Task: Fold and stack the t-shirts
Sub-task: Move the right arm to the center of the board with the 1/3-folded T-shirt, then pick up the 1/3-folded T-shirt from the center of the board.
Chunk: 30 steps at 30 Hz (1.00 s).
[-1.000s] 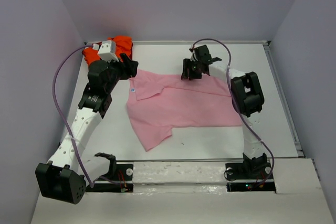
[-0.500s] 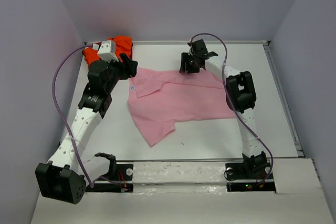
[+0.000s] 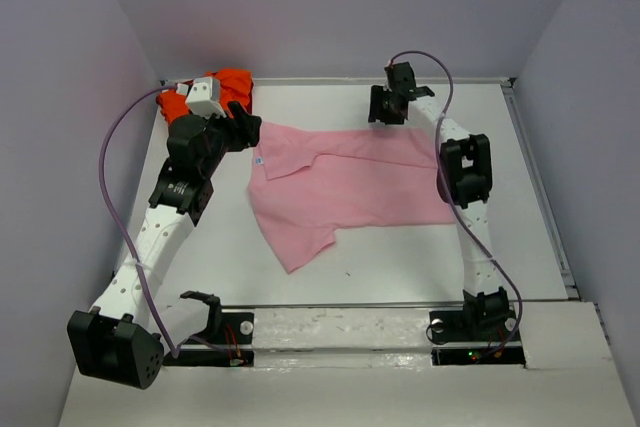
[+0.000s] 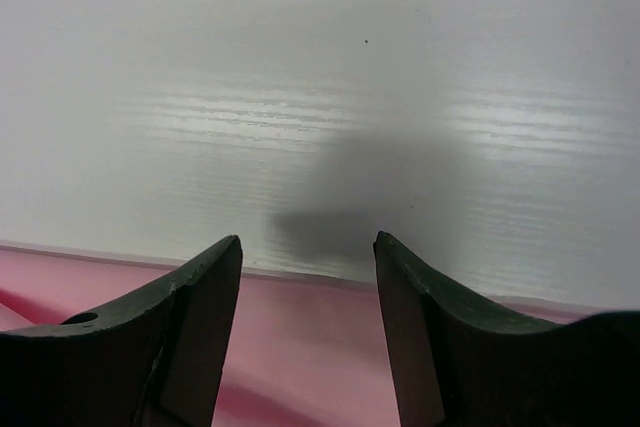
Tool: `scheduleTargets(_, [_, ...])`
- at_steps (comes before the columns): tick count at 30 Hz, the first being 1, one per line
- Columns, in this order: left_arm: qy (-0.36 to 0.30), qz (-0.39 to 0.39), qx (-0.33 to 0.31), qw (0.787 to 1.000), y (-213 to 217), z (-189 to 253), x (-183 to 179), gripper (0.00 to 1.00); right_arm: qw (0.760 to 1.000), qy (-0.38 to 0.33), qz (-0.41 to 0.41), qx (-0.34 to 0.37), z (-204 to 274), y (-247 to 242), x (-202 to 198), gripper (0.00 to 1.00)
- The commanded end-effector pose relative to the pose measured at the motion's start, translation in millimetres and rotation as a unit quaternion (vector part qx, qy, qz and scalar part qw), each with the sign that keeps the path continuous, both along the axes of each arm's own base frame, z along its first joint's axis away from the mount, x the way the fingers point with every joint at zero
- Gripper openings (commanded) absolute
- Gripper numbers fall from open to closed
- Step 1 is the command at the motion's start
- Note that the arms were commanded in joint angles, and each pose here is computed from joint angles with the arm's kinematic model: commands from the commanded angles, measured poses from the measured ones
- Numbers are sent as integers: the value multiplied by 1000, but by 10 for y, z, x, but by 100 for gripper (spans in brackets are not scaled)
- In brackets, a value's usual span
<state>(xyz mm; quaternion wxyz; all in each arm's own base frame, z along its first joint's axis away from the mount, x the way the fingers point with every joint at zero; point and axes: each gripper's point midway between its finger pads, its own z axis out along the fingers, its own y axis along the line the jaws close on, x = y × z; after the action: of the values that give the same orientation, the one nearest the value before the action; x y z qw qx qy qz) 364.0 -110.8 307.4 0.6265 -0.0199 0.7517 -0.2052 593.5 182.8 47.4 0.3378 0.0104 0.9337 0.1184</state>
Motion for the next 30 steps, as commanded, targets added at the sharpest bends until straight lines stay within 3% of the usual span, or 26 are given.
scheduleTargets(1, [-25,5,1,1000,30,107,5,68,997,-56,54,8,432,153,142,62])
scheduleTargets(7, [-23,2,-4,1000,8,86,9,68,989,-122,74,45,1281,245,79,62])
scheduleTargets(9, [-23,-1,-9,1000,-16,84,-6,68,988,-136,60,48,1561,159,-120,61])
scheduleTargets(10, [-20,3,-19,1000,-23,85,-18,68,982,-171,54,58,1985,114,-257,61])
scheduleTargets(12, [-4,8,-26,1000,-82,15,-53,68,982,-172,40,66,2049,38,-486,61])
scheduleTargets(13, [4,-7,-31,999,-219,8,-107,68,990,-129,21,59,1658,-56,-714,61])
scheduleTargets(14, [17,-15,-55,998,-298,-11,-171,68,983,-171,-2,70,1998,-151,-852,61])
scheduleTargets(15, [39,-27,-67,997,-403,-168,-247,68,989,-131,-16,59,1600,-251,-1091,61])
scheduleTargets(19, [114,-35,-134,984,-543,-657,-507,66,985,-146,-69,58,1657,-522,-1572,61])
scheduleTargets(20, [128,-39,-164,977,-586,-703,-597,66,989,-114,-77,49,1381,-589,-1774,60])
scheduleTargets(23, [169,-50,-198,964,-686,-977,-855,64,988,-89,-117,46,1145,-764,-2154,59])
scheduleTargets(27, [215,-49,-205,954,-780,-1322,-1171,63,986,-59,-153,31,820,-946,-2513,58])
scheduleTargets(30, [242,-27,-169,955,-797,-1584,-1331,63,980,-44,-195,16,648,-1110,-2715,58])
